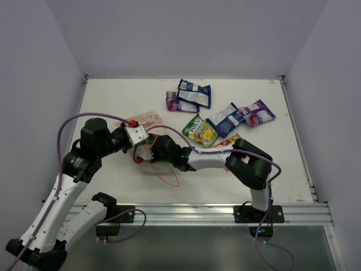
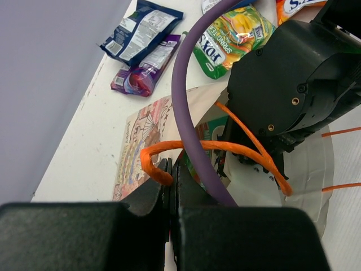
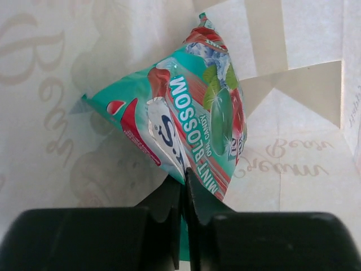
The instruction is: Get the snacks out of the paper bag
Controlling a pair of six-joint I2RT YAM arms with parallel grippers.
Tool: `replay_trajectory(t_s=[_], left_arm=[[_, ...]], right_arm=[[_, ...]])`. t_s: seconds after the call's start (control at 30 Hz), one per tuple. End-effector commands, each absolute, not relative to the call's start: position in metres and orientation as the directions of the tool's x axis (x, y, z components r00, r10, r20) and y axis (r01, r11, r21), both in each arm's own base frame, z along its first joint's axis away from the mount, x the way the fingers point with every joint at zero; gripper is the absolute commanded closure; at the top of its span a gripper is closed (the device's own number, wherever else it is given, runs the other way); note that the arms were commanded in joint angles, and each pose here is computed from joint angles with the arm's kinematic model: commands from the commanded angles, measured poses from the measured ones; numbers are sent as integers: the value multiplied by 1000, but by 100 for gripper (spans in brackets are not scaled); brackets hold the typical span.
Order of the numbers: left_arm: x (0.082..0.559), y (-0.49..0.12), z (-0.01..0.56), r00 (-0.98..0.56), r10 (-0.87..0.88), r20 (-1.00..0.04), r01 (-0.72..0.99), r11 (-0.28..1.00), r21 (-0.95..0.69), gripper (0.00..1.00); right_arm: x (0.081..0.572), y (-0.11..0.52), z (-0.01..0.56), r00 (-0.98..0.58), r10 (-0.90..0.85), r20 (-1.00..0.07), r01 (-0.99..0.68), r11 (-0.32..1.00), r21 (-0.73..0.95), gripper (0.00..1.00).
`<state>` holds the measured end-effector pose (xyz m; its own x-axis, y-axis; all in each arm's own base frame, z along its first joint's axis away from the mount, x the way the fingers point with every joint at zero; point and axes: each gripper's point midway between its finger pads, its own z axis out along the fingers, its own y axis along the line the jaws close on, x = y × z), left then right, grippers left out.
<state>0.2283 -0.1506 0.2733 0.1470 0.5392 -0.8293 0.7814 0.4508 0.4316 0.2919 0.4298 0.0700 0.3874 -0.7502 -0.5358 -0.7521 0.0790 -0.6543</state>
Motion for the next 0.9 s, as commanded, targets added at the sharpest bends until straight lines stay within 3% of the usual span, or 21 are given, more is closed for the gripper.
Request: replay_trajectory(t_s=[0.0,0.27,0.53,0.87], left_arm=[[222,-160,317,261,466,-845,755,447,480,100],[233,-152,299,220,506,-834,731,481,484,100],[250,-145,290,185,521,-833,685,540,489,100],[256,-146,290,163,502,-849,675,571,467,100]], right_arm=[[303,425,89,350,-744,-569,-739,154,-656,98],[276,421,134,343,-674,-654,-801,154,-579,100],[215,399,222,369,-544,-754,-864,99,-494,100],[173,358,309,384,-400,-832,-879,118,-463,100]])
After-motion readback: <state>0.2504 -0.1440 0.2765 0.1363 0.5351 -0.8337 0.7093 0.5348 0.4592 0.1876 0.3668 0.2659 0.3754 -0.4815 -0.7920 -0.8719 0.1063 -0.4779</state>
